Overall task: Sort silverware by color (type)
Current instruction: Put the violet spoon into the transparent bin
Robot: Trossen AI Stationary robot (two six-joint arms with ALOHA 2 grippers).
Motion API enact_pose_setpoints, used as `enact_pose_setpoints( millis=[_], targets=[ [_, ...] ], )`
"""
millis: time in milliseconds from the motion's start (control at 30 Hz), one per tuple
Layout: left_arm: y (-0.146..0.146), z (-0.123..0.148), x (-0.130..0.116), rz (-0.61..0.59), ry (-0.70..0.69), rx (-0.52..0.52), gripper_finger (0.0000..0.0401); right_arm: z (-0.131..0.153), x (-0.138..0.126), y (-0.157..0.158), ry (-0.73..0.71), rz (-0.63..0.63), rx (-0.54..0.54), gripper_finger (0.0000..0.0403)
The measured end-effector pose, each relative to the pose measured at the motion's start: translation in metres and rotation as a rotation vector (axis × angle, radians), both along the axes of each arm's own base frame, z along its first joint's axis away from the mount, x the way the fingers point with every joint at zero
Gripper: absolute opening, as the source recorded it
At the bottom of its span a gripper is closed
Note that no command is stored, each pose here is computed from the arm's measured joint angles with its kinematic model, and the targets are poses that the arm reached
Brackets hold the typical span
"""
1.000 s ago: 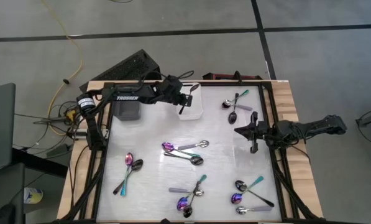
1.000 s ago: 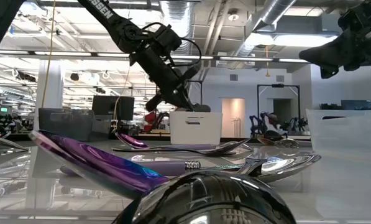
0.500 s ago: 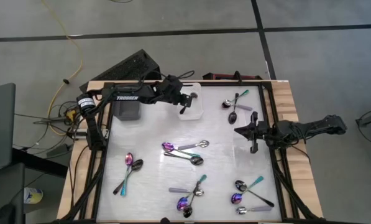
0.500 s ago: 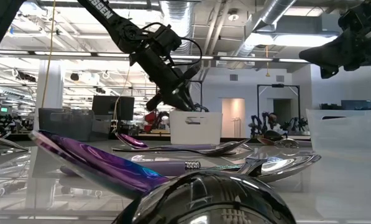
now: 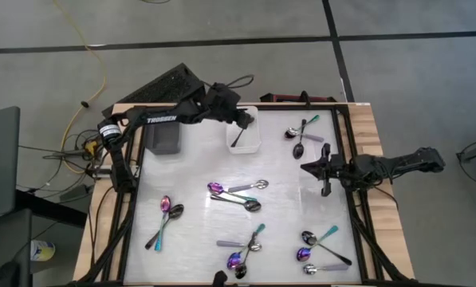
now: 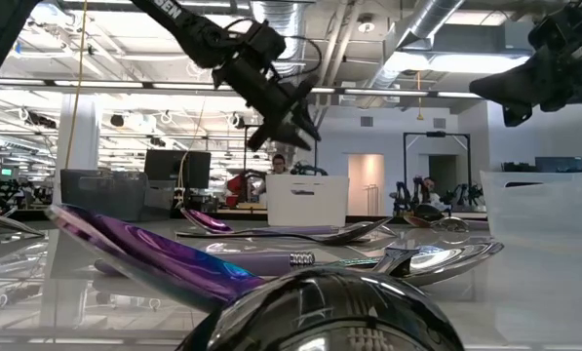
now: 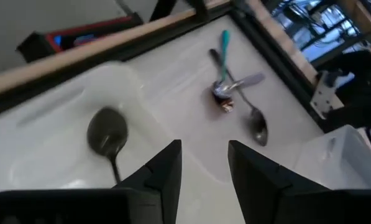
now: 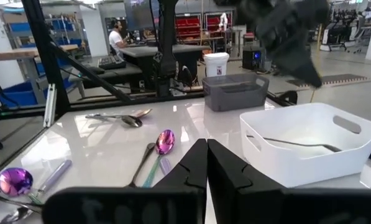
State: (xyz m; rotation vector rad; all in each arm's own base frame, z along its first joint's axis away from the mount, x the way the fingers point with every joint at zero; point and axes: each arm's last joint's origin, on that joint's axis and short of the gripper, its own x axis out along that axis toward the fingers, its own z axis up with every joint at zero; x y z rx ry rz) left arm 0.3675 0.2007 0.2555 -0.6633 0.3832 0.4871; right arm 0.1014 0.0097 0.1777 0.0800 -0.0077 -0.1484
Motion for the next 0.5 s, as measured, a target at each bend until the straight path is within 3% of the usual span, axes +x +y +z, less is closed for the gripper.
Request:
enact_pose_setpoints(
  millis=[233,367,500],
  targets=[
    [-0.025,0.032,0.003,-0.142,0.099,0.130,0.0116,-0.003,0.003,-0.003,0.065,-0.077,-0.007,0.0081],
    [-0.052,0.055,-0.013,-0.189,0.094,0.239,0.0116,0.018,0.007,-0.008,0.120,-0.154,-0.017,0.0126],
    [-0.087,0.056,-0.032,-0.194,0.072,0.364,0.0116,0.040,0.013,-0.018,0.321,-0.268,-0.038,0.0165]
  ],
)
